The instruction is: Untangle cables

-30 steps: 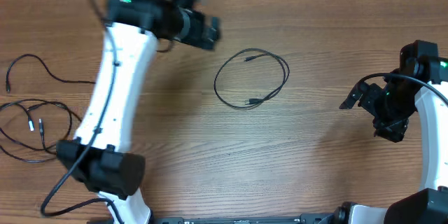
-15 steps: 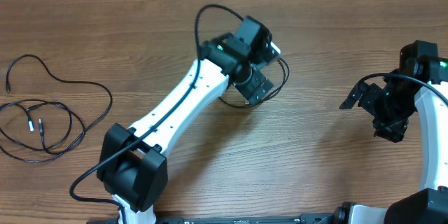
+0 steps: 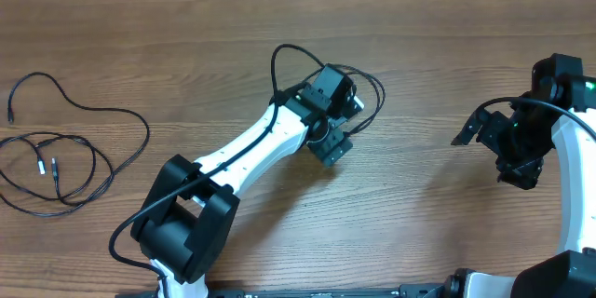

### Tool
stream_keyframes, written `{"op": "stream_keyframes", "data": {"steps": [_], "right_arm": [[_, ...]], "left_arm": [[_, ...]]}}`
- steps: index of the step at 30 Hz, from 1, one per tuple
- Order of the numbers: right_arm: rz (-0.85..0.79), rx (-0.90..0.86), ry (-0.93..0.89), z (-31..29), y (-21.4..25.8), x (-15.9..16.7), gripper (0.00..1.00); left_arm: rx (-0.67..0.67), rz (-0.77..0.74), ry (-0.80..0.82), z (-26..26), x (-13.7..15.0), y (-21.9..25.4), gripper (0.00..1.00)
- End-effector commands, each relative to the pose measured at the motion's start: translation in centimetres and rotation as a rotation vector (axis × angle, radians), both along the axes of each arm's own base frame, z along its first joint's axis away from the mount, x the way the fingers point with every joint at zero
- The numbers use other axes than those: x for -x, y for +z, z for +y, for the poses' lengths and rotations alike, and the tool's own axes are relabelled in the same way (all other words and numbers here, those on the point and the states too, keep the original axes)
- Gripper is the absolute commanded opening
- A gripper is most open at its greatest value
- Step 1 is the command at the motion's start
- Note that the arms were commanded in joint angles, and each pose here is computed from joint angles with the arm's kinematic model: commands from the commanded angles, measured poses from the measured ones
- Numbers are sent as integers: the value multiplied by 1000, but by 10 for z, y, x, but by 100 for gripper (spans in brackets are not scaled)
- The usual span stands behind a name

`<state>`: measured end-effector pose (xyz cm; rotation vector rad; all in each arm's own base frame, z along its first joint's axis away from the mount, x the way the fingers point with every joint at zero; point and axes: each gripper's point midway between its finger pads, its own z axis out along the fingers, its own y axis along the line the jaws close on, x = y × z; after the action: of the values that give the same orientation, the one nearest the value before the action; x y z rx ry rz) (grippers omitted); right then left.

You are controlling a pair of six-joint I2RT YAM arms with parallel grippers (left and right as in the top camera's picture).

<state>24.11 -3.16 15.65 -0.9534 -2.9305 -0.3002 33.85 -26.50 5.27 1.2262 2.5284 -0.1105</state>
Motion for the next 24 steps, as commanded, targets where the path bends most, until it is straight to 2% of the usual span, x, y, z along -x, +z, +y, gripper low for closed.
{"op": "stream_keyframes", "data": {"steps": [1, 17, 24], "right_arm": [[-6, 4, 2, -1, 1, 0, 100], [-7, 5, 2, -1, 1, 0, 100], [-6, 5, 2, -1, 1, 1, 100]], "left_arm": [[3, 25, -34, 2, 10, -14, 94], [38, 16, -4, 2, 14, -34, 84], [45, 9, 1, 3, 15, -39, 88]]}}
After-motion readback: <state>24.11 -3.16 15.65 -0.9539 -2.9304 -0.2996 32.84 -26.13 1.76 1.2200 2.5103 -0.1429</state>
